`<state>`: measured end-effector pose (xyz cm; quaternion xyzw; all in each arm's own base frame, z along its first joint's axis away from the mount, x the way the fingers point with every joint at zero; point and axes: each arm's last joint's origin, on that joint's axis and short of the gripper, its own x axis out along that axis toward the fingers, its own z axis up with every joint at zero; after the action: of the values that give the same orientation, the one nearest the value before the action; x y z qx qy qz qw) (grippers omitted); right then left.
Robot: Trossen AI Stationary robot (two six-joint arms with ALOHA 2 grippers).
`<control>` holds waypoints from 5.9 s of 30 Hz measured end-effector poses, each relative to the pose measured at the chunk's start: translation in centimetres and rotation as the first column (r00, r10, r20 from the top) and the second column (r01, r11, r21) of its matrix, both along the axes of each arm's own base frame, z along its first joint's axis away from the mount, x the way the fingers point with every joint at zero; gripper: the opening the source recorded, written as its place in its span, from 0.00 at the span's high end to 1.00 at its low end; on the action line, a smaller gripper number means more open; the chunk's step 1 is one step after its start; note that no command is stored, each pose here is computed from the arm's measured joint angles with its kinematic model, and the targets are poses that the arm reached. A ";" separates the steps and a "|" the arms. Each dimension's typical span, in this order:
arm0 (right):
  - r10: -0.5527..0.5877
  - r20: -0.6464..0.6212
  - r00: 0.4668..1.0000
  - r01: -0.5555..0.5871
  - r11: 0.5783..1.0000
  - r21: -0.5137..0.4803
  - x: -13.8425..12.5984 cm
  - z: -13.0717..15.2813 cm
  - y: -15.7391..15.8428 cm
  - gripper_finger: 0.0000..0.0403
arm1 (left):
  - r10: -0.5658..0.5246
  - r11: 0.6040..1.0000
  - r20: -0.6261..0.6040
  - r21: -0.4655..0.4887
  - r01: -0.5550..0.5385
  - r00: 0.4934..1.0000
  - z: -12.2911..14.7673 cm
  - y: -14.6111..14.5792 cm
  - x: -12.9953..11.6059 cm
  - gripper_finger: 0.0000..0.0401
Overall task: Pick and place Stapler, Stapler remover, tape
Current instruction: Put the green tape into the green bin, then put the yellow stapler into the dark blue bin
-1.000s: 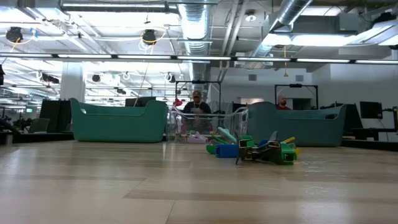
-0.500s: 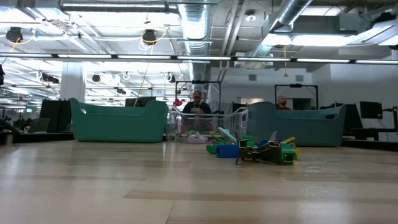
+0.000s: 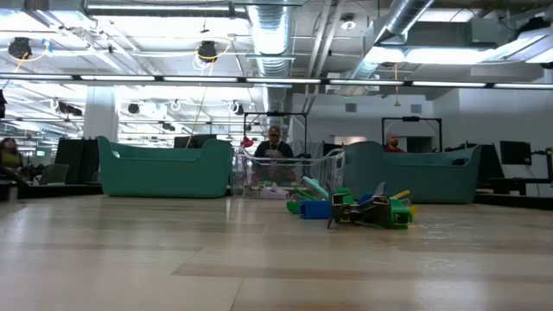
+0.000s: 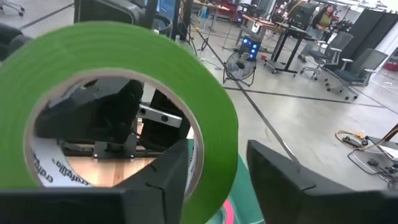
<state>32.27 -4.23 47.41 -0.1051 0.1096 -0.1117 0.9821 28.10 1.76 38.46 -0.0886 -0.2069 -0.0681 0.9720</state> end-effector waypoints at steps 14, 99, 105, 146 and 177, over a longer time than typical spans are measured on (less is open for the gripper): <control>-0.025 0.083 0.996 0.019 0.997 0.070 -2.3 1.8 0.0 0.41 | 0.075 0.997 -0.009 -0.007 -0.076 0.997 -0.1 2.1 -0.2 0.77; -0.025 -0.265 0.964 0.056 0.992 0.112 -4.9 -0.8 0.2 0.70 | 0.270 0.563 -0.961 0.215 -0.798 -0.068 -12.3 15.4 -9.9 0.77; -0.025 -0.265 0.964 0.056 0.992 0.112 -4.9 -0.7 0.2 0.70 | 0.270 0.562 -0.960 0.215 -0.799 -0.068 -12.3 15.4 -9.9 0.74; -0.028 -0.285 0.958 0.069 0.989 0.134 -5.0 -1.0 0.3 0.70 | 0.029 0.922 -0.828 -0.195 -0.336 0.560 -8.4 9.3 -4.2 0.50; 0.080 -0.568 0.819 0.101 0.955 0.280 -3.8 -9.3 3.0 0.55 | 0.068 0.960 -0.659 -0.162 -0.229 0.749 -3.0 5.3 -7.7 0.69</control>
<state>28.47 -1.23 38.14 0.0159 0.4157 -0.0628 0.9072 20.39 7.10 35.44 -0.2026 0.1283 0.0694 0.9683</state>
